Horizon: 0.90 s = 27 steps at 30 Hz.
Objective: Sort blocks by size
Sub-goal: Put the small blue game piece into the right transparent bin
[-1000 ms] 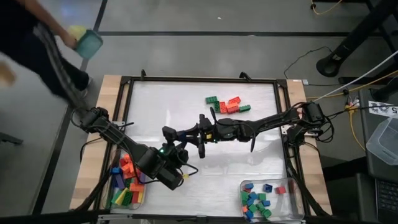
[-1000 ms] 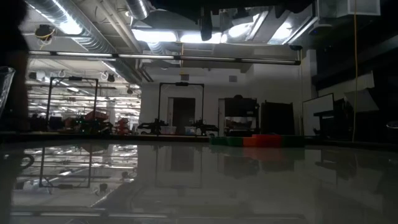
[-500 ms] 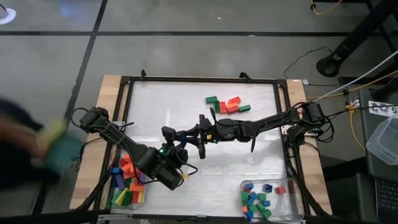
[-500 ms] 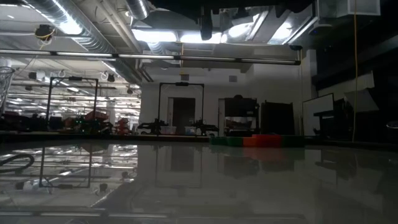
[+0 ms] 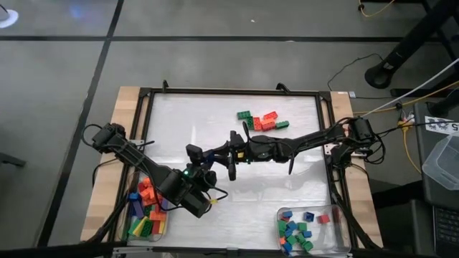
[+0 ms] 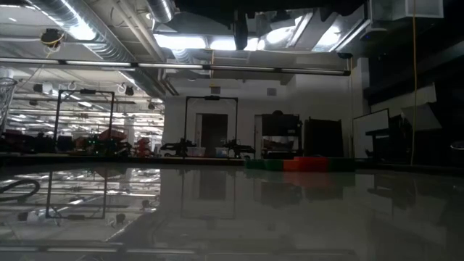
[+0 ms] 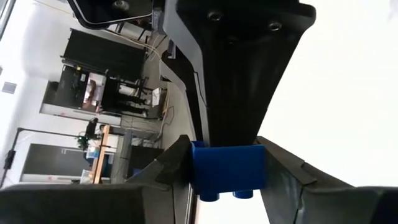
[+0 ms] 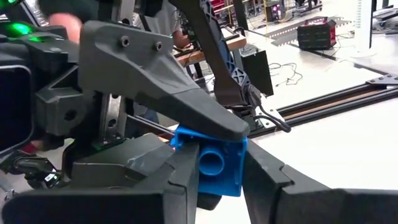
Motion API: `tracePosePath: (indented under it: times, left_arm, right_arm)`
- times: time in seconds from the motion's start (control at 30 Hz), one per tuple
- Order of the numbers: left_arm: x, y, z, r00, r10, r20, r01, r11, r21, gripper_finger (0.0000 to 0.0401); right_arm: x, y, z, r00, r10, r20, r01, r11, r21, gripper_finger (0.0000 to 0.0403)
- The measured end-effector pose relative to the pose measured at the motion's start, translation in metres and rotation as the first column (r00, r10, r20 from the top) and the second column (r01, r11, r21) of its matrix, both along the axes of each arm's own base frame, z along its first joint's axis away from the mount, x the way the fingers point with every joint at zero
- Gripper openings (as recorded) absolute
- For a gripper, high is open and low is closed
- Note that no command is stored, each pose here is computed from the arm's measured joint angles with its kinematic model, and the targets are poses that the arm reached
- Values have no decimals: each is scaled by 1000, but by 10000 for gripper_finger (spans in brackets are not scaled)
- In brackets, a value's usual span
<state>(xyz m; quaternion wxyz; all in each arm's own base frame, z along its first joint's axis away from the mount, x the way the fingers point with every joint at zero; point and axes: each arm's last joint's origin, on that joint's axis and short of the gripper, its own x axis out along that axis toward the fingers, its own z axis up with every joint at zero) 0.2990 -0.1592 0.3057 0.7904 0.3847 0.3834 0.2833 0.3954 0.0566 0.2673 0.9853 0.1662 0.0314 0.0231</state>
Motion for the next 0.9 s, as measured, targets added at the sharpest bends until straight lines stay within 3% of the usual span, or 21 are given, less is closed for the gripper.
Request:
tracePosePath:
  times: [0.23, 0.5, 0.7, 0.9]
  left_arm:
    - [0, 0, 0, 1000, -3, -9, 3, 1000, -2, 133]
    - [-2, -2, -1, 1000, -8, -21, 7, 999, -38, 133]
    - [-12, -2, -3, 998, 14, -65, -17, 998, -56, 133]
    - [-26, -7, -4, 994, 52, -94, -63, 991, -122, 133]
  right_arm:
    - [0, 0, 0, 1000, 6, -3, -6, 1000, -3, 103]
    - [0, 0, -2, 1000, 2, -23, -3, 1000, -16, 196]
    - [4, 1, 4, 990, 10, -142, -14, 999, -30, 240]
    - [8, 2, 22, 965, 10, -262, -35, 995, -89, 243]
